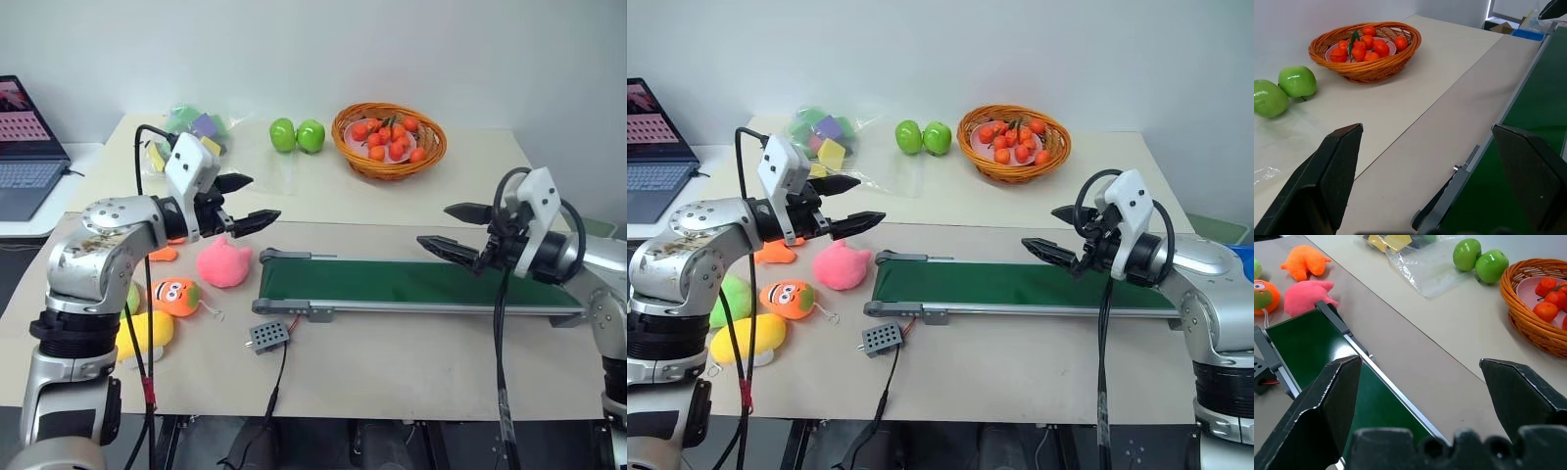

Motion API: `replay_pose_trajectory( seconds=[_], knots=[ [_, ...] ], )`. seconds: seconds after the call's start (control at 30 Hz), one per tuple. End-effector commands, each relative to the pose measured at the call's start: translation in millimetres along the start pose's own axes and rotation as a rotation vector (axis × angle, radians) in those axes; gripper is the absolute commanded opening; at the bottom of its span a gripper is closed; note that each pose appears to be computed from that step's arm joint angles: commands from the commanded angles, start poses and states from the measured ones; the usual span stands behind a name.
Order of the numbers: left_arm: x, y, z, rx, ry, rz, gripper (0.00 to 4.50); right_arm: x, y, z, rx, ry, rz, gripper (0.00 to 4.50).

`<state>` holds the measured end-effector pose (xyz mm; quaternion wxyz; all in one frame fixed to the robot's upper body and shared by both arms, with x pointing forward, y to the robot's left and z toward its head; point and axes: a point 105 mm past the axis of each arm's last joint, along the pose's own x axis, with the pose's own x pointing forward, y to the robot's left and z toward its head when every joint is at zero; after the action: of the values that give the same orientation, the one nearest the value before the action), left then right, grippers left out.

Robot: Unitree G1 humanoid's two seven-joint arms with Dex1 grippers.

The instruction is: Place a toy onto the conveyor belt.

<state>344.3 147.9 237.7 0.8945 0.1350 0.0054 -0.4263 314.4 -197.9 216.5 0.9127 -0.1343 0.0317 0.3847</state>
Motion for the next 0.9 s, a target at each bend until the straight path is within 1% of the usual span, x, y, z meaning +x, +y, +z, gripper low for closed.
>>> replay_pose_trajectory(
  seconds=[0.03,0.2,0.23,0.33,0.37,0.43,0.57,0.67,0.77,0.9],
  knots=[
    [-5.8,1.4,9.3,0.044,-0.02,-0.005,4.48,-1.5,-3.5,17.7,-0.062,-0.043,-0.002,4.5],
    [-18.1,9.6,14.6,-0.013,-0.064,0.022,4.48,8.7,-3.1,27.1,-0.095,-0.056,0.04,4.5],
    [-21.4,9.4,17.9,-0.039,-0.092,0.016,4.48,11.0,-2.3,29.1,-0.102,-0.058,0.053,4.5],
    [-33.3,10.4,15.0,-0.091,-0.077,0.013,4.48,20.4,-1.2,36.7,-0.129,-0.065,0.099,4.5],
    [-40.8,13.6,12.0,-0.087,-0.057,0.03,4.48,24.7,0.2,40.7,-0.141,-0.072,0.124,4.5],
    [-58.1,22.4,13.7,-0.09,-0.054,0.074,4.48,33.8,3.3,49.8,-0.161,-0.097,0.172,4.5],
    [-86.8,38.0,18.4,-0.069,-0.043,0.179,4.48,47.4,15.9,62.4,-0.159,-0.144,0.29,4.5],
    [-117.8,53.4,7.5,-0.069,0.012,0.314,4.48,55.8,32.9,67.9,-0.133,-0.173,0.419,4.5],
    [-148.8,62.4,-2.6,-0.08,0.056,0.457,4.48,61.2,56.2,66.3,-0.091,-0.172,0.588,4.5],
    [-178.7,68.9,-14.2,-0.088,0.1,0.616,4.48,67.2,74.1,54.3,-0.09,-0.106,0.729,4.5]
  ],
)
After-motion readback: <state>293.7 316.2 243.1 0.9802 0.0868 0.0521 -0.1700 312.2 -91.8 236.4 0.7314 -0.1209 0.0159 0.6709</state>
